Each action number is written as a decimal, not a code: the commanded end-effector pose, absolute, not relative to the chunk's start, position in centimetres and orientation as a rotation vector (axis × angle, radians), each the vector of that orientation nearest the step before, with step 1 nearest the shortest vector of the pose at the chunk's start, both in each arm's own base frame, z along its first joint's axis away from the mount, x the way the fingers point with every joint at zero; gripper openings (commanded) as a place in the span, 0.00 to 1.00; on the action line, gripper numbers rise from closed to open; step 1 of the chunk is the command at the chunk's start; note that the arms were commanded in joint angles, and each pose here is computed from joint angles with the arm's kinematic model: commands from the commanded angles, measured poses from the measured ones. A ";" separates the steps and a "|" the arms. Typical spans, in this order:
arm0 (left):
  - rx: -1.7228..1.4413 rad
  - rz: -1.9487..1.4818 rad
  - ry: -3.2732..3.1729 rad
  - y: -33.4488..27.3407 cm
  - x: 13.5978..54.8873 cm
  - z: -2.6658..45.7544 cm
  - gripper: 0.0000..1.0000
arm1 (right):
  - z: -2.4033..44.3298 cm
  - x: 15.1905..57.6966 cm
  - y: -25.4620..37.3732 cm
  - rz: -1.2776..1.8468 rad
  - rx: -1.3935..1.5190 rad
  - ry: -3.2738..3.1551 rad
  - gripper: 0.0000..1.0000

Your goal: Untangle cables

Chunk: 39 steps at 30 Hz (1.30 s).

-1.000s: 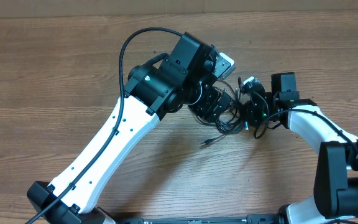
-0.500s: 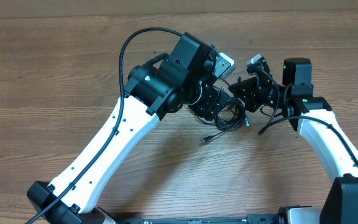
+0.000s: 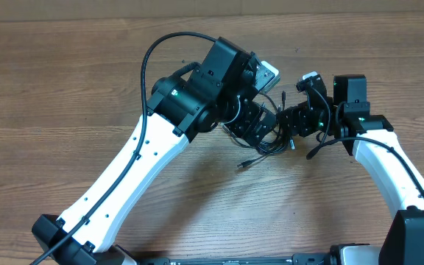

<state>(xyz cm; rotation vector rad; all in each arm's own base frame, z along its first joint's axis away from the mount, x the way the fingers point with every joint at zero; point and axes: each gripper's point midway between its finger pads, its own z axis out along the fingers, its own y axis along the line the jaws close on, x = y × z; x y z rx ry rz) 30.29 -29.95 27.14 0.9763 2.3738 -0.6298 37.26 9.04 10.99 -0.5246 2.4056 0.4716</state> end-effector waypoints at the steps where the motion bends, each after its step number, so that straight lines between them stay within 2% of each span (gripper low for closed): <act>1: 0.977 -0.649 2.357 -30.3 30.4 27.7 1.00 | 10.6 38.1 7.6 0.318 -0.617 2.398 0.65; 8: 0.982 -0.642 2.390 -30.0 29.9 27.3 1.00 | 6.3 37.8 7.2 0.273 -0.784 2.460 0.50; 11: 0.983 -0.642 2.391 -29.9 29.9 27.3 1.00 | 4.7 37.6 7.2 0.290 -0.786 2.497 0.52; 15: 0.983 -0.642 2.392 -29.9 29.9 27.2 1.00 | 3.3 36.9 8.5 0.397 -0.875 2.482 0.60; 25: 0.983 -0.641 2.396 -29.9 29.8 27.2 1.00 | 1.0 37.1 9.3 0.470 -0.898 2.480 0.59; 26: 0.983 -0.641 2.396 -29.9 29.8 27.2 1.00 | 1.0 37.2 9.3 0.470 -0.897 2.478 0.57; 27: 0.983 -0.641 2.396 -29.9 29.8 27.2 0.99 | 1.1 37.3 9.3 0.467 -0.898 2.476 0.45; 28: 0.983 -0.641 2.395 -29.9 29.9 27.2 0.98 | 1.1 37.3 9.3 0.466 -0.897 2.473 0.21; 29: 0.983 -0.641 2.394 -29.9 29.9 27.2 0.97 | 1.1 37.4 9.3 0.466 -0.896 2.472 0.04; 37: 0.983 -0.641 2.396 -29.9 29.8 27.2 0.86 | 2.3 37.2 11.0 0.612 -0.878 2.419 0.04; 39: 0.984 -0.641 2.400 -29.8 29.8 27.1 0.79 | 3.0 37.6 11.4 0.662 -0.810 2.427 0.04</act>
